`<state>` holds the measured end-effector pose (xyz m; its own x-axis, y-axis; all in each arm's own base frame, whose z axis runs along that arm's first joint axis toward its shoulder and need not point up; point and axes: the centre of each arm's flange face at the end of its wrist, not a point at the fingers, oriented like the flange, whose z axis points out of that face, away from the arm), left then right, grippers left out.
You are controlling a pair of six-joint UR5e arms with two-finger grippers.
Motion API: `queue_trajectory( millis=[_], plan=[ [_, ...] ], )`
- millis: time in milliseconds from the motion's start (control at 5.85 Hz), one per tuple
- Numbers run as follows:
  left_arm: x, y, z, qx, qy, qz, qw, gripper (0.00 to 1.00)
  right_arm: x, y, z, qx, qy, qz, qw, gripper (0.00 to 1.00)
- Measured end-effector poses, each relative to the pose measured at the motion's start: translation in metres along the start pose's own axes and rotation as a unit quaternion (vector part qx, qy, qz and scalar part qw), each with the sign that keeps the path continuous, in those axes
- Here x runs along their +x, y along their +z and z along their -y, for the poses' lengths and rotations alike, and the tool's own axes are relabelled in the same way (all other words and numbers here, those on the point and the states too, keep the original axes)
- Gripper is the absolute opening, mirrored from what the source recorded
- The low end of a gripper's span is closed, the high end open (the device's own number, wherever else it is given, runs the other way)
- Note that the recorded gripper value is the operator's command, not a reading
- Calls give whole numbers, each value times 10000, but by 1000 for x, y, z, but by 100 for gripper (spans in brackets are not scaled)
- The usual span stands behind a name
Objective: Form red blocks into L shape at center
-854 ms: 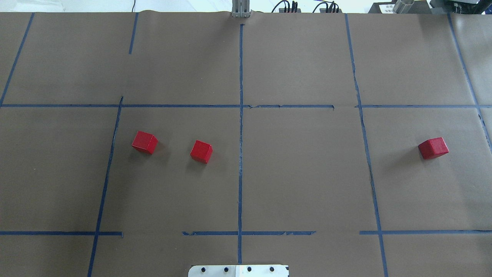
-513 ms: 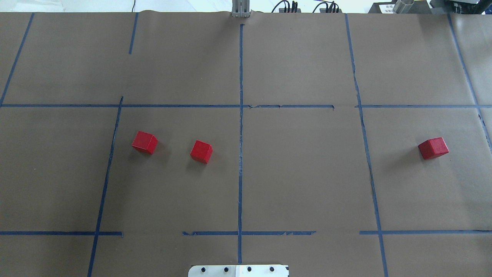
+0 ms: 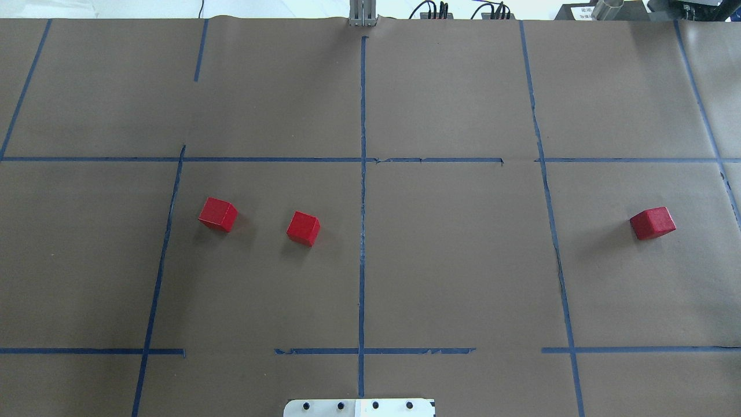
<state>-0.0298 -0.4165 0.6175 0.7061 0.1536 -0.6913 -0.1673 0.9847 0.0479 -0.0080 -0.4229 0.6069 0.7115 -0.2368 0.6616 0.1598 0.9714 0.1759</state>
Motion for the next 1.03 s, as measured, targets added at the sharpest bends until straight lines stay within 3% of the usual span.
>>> queue_trajectory(
  millis=[513, 1025],
  plan=[
    [0, 1, 0, -6, 1, -1, 10000, 100, -104, 62, 29, 315, -80, 171, 9993, 100],
    [1, 1, 0, -13, 10, -1, 10000, 100, -129, 108, 49, 237, -161, 165, 9995, 100]
  ],
)
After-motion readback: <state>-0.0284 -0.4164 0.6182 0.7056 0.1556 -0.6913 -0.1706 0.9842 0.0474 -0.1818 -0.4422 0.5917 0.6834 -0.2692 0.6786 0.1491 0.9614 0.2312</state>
